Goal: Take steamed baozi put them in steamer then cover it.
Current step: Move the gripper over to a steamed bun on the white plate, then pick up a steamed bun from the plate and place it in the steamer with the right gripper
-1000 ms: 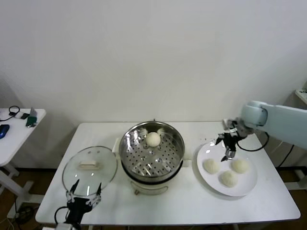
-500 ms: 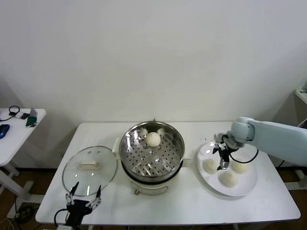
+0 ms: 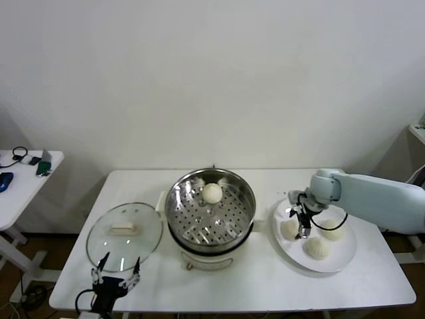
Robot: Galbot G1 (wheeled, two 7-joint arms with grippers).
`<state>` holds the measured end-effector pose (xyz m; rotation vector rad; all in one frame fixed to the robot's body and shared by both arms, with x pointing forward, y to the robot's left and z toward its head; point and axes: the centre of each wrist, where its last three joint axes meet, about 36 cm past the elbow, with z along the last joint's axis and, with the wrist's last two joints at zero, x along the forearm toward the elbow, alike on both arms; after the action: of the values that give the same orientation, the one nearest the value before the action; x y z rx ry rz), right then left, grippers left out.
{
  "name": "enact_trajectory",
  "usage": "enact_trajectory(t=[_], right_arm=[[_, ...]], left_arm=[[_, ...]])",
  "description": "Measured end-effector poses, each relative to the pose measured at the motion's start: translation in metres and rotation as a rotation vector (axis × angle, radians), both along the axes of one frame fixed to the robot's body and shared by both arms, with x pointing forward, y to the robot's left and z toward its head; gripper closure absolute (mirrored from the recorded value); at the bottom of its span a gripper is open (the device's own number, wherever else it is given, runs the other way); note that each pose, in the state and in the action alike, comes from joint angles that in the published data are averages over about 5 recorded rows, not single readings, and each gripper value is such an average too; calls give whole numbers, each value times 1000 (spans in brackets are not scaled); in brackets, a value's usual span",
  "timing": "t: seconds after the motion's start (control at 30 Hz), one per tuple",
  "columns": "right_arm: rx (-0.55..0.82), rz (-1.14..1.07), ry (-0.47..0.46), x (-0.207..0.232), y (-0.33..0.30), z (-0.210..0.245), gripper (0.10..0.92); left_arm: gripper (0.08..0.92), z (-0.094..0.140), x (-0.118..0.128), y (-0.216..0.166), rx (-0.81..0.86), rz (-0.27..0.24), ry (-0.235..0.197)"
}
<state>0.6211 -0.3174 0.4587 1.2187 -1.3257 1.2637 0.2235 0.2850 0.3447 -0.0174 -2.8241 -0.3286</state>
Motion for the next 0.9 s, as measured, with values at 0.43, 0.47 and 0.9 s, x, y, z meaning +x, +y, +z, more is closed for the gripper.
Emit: enact_trajectory(t=[0.43,0.47,0.9], right_arm=[[0,2,15,2,-2,3,450],[1,3,17,2,-2,4,453],[17,81,-27,24,5,125,454]], left_arm=[[177,1,-1,0,1,0,2],[177,1,-1,0,1,0,3],[177,6,1,1,6,-3,-9]])
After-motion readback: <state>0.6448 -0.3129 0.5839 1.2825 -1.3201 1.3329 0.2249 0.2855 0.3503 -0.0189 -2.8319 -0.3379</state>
